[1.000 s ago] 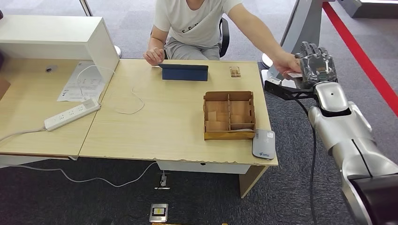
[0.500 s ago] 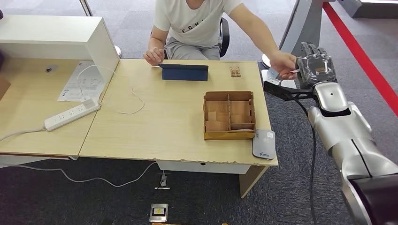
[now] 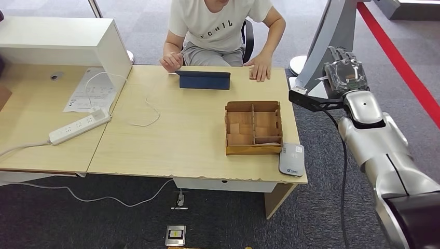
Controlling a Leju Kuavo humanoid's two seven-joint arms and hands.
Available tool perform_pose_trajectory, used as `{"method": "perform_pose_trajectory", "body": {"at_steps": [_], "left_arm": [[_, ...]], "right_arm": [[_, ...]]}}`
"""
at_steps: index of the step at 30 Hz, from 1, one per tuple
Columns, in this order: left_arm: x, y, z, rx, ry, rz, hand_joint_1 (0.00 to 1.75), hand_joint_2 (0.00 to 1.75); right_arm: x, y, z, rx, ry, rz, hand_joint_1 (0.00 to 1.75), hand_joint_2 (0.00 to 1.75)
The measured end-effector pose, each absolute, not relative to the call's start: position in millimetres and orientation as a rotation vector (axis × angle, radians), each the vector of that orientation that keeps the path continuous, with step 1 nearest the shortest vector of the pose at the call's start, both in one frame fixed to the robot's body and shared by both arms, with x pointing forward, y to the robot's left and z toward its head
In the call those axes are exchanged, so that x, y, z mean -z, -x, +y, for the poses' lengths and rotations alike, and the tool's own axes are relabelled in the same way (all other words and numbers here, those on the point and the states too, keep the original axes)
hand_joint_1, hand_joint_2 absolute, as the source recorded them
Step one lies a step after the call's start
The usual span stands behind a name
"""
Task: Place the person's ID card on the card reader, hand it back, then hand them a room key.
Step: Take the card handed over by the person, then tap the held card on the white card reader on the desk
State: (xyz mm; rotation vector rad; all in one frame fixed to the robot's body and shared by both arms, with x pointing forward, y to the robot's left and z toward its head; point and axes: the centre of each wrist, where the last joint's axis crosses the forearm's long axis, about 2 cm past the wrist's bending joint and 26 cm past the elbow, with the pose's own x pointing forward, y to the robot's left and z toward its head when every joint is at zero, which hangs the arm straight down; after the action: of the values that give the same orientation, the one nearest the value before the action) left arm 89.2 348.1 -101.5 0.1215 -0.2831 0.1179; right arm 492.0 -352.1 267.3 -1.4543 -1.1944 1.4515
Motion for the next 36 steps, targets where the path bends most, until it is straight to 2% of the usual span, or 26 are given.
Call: {"method": "perform_pose_trajectory", "body": {"at_steps": [10, 24, 36], "left_arm": [[102, -89, 347, -0.108, -0.122, -0.279, 0.00, 0.00], [101, -89, 354, -0.092, -0.127, -0.284, 0.00, 0.00], [100, -89, 360, -0.076, -0.142, -0.290, 0.00, 0.00]], "right_arm": [[-248, -484, -358, -1.437, 1.378, -1.301, 1.75, 1.75], [-194, -455, -396, -1.416, 1.289, -1.247, 1.75, 1.75], [-172, -441, -404, -1.424, 1.249, -1.242, 1.75, 1.75]]}}
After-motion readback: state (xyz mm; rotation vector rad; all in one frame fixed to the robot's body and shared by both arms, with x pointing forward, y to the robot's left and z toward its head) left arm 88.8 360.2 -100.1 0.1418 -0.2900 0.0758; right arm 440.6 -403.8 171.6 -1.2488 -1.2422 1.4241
